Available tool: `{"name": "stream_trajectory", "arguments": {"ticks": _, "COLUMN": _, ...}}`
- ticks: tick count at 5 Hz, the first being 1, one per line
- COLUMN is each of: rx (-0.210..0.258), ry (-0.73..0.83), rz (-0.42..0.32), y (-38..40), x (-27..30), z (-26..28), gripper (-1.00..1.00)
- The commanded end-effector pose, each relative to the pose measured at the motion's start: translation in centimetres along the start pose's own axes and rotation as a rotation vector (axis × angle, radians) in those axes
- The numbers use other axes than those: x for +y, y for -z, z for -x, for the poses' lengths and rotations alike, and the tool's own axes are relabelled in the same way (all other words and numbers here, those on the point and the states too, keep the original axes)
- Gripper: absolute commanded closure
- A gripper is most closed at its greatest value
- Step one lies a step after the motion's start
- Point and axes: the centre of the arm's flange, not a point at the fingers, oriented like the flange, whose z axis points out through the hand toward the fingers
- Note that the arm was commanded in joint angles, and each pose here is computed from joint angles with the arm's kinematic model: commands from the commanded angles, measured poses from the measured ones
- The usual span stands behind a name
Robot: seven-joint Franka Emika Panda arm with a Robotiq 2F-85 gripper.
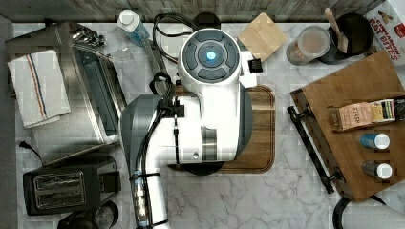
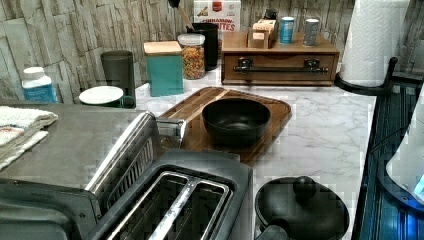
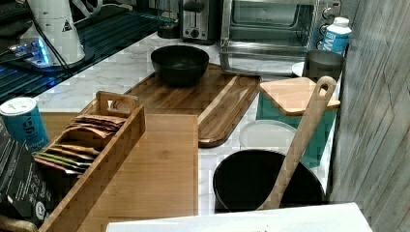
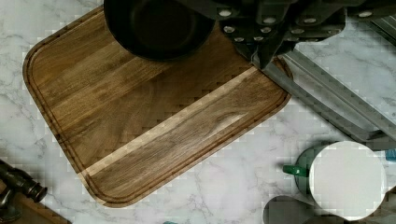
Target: Pick up the bowl.
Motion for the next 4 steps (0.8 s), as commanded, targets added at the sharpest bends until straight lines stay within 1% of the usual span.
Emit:
{"name": "stream_trajectory", "arguments": {"ticks": 1, "rx": 0.005, "ry": 0.002, "rz": -0.010, "y": 0.5, "x": -0.2, "z": 0.0, "gripper": 1.00}}
{"name": "stream_trajectory", "arguments": {"ticks": 2, "rx": 0.000, "ry": -0.140, "rz": -0.045, "y": -0.9, "x": 3.9, "z": 3.4, "gripper": 1.00}}
{"name": "stream_trajectory", "arguments": {"ticks": 3, "rx": -0.016, "ry": -0.283, "rz": -0.063, "y": -1.9, "x": 8.0, "z": 5.5, "gripper": 1.00}}
{"name": "stream_trajectory", "arguments": {"ticks": 4, "rx": -0.040, "ry": -0.335, "rz": -0.024, "y": -3.3, "x": 9.9, "z": 6.8, "gripper": 0.78}}
